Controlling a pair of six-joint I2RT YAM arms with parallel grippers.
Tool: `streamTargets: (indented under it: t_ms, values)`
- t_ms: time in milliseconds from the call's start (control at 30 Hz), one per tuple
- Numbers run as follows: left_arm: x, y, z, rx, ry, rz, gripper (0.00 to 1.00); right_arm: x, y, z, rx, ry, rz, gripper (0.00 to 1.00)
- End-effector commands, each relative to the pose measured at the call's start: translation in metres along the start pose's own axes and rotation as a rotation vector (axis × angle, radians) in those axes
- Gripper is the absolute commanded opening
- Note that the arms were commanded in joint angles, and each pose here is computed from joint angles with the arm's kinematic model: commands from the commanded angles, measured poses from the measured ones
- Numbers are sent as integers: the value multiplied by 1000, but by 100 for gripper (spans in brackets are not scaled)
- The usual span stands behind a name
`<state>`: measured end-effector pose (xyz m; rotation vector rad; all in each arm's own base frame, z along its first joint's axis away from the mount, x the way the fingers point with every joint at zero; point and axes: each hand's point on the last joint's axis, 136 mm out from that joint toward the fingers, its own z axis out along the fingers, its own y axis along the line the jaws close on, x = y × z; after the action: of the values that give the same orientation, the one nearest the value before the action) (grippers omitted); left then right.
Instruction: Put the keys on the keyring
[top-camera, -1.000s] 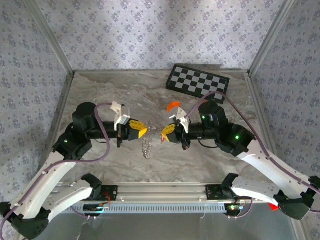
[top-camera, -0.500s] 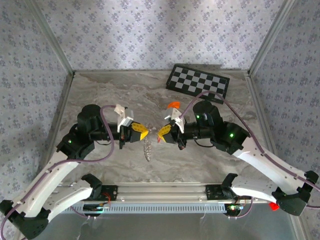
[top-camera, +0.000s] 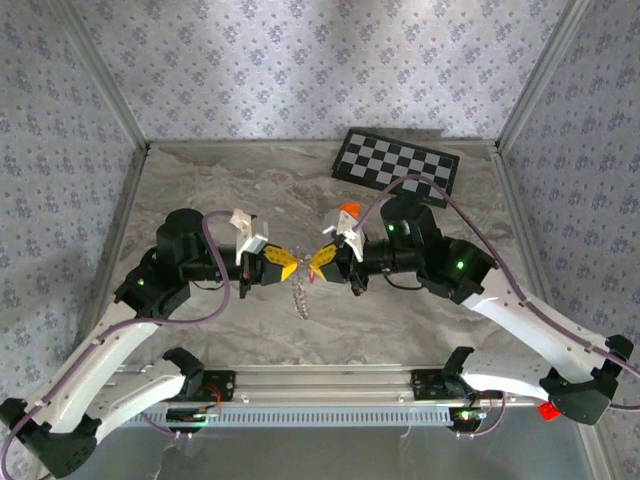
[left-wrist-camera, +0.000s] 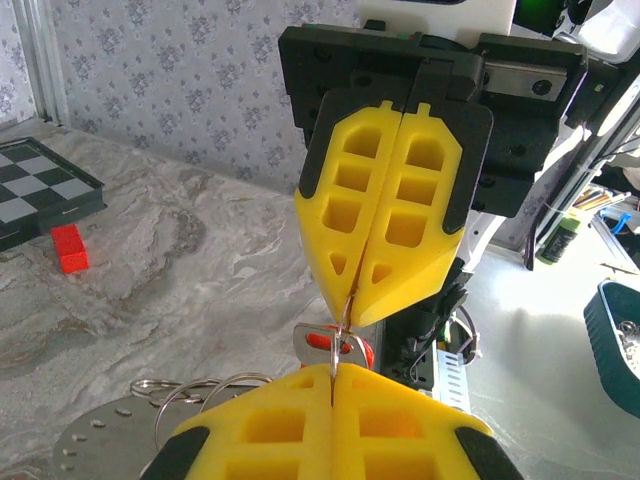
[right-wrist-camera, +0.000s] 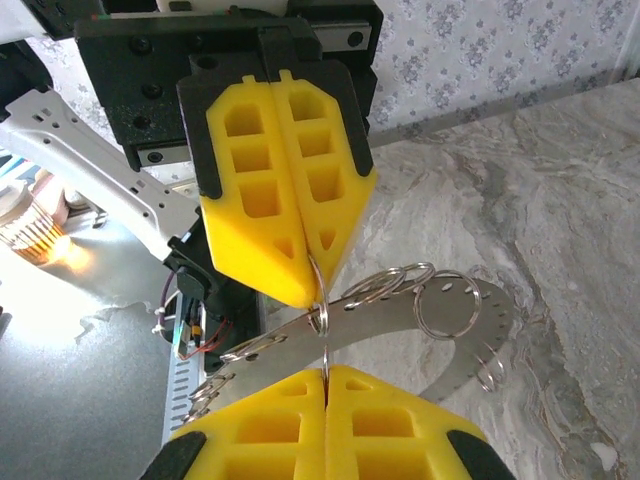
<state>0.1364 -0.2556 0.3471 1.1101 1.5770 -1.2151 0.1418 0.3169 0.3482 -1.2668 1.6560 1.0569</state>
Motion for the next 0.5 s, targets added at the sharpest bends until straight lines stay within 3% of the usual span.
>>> streamTargets:
  t_ms: [0,467]
  values:
    - [-12,-10,-1,42,-36,60,0,-6,1,-2,8,2,-9,0]
    - [-13,-10,-1,44,-40,61,0,-3,8,-3,-36,1,-14,0]
